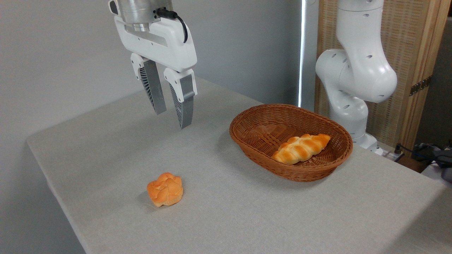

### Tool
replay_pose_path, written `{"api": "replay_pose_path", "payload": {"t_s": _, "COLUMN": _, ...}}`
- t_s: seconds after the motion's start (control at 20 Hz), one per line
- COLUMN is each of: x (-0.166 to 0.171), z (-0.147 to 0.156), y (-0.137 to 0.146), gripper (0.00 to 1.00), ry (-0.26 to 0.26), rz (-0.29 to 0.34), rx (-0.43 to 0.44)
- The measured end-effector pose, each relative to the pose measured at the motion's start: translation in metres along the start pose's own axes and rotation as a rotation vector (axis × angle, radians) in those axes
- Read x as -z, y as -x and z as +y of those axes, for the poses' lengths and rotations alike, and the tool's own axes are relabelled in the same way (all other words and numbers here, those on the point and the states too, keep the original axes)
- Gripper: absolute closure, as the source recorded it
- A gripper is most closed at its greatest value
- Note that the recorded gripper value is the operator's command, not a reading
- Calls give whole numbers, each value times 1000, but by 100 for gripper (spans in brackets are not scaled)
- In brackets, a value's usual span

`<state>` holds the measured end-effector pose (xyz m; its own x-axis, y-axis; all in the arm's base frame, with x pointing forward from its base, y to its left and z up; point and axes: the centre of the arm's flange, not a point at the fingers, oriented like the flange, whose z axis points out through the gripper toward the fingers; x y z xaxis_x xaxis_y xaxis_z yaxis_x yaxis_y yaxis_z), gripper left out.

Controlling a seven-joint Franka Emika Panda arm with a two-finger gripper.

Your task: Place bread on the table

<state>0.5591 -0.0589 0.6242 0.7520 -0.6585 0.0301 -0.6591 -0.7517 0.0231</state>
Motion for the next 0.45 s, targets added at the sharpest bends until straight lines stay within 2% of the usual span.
{"api": "replay_pose_path", "payload": {"t_s": 0.45, "x": 1, "z": -4, "y": 3, "gripper": 0, "ry": -3, "rz": -1, "rx": 6}}
